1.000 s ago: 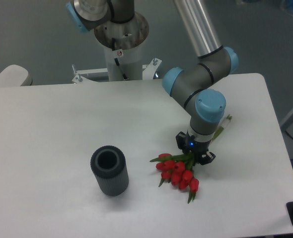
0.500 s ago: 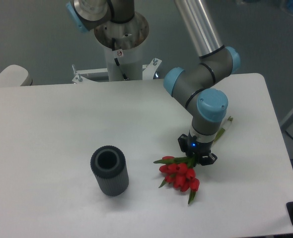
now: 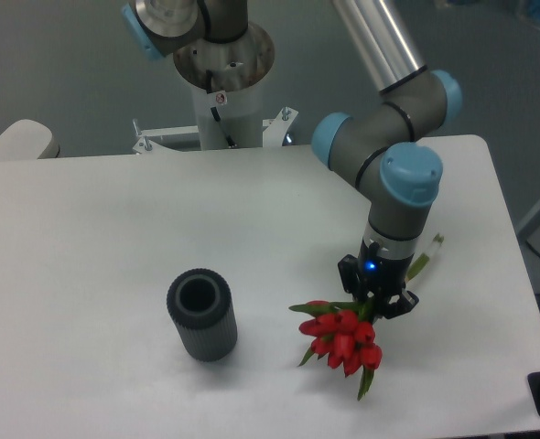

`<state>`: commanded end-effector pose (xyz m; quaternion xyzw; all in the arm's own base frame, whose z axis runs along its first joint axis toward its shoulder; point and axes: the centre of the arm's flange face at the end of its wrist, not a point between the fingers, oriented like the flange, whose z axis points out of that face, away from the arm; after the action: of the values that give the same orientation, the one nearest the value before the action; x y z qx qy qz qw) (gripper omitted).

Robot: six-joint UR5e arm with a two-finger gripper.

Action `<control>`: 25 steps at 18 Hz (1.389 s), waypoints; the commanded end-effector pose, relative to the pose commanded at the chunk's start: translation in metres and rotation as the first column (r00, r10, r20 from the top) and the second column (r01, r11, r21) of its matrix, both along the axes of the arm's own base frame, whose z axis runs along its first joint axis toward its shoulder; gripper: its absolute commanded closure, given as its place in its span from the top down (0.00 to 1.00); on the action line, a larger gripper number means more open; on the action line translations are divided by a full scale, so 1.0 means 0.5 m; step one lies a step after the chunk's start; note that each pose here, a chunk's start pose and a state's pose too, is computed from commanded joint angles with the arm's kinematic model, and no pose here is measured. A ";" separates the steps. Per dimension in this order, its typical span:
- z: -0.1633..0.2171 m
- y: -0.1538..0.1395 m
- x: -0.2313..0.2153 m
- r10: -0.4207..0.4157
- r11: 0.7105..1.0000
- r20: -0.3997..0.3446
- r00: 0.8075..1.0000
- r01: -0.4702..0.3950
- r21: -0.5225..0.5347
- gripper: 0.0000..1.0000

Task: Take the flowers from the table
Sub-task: 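Lift the grasped tulips up off the table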

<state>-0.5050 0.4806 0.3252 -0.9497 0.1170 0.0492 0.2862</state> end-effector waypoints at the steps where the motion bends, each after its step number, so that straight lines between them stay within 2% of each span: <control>1: 0.022 0.006 -0.001 0.006 0.999 0.024 1.000 -0.008 0.052 0.26; 4: 0.085 0.014 -0.003 -0.006 0.986 0.054 0.999 -0.003 0.166 0.26; 7: 0.121 -0.003 -0.012 -0.008 0.966 0.102 0.995 -0.019 0.258 0.26; 10: 0.156 -0.033 -0.040 0.041 0.940 0.190 0.981 -0.103 0.327 0.26; 16: 0.191 -0.030 -0.051 0.080 0.925 0.238 0.968 -0.161 0.345 0.26; 25: 0.194 -0.028 -0.053 0.054 0.916 0.242 0.969 -0.144 0.374 0.26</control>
<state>-0.5317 0.4666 0.4221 -0.8780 0.0231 -0.0226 0.4775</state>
